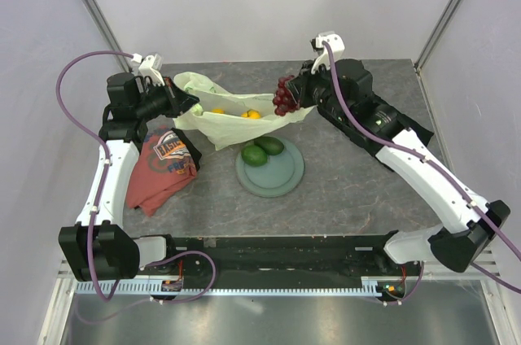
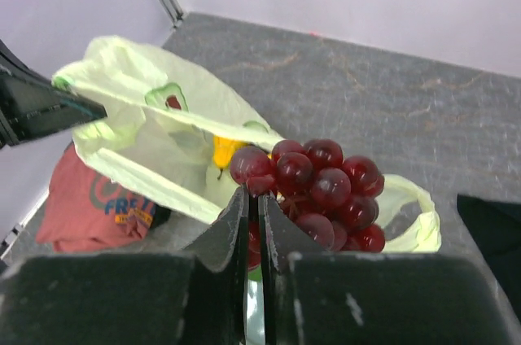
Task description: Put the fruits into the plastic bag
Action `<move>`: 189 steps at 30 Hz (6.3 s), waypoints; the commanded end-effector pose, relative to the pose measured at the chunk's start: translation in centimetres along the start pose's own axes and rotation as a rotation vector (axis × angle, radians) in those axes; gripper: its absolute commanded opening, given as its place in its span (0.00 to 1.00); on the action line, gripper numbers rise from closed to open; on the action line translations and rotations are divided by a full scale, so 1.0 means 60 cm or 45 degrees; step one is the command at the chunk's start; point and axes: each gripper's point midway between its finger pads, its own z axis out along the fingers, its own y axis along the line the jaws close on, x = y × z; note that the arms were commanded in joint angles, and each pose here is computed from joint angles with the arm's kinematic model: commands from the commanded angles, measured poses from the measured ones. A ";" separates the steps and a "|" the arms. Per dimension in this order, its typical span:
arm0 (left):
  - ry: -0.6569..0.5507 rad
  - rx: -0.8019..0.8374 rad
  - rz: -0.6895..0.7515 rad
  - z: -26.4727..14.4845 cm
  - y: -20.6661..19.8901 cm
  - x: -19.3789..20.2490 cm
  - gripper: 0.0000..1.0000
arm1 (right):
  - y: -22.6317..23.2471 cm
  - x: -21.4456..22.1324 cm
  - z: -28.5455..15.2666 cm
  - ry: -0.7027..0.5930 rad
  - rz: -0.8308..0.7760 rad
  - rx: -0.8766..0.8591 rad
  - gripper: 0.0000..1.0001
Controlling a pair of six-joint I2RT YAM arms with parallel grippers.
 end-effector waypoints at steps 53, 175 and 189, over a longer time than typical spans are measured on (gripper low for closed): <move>-0.028 -0.027 0.053 -0.006 0.006 -0.011 0.01 | 0.173 0.172 0.207 0.276 0.226 -0.417 0.00; -0.037 -0.038 0.060 -0.011 0.009 -0.016 0.02 | -0.167 0.429 0.010 0.369 0.086 0.337 0.85; -0.033 -0.063 0.063 -0.011 0.017 -0.015 0.02 | -0.112 0.437 0.134 0.367 -0.165 0.011 0.86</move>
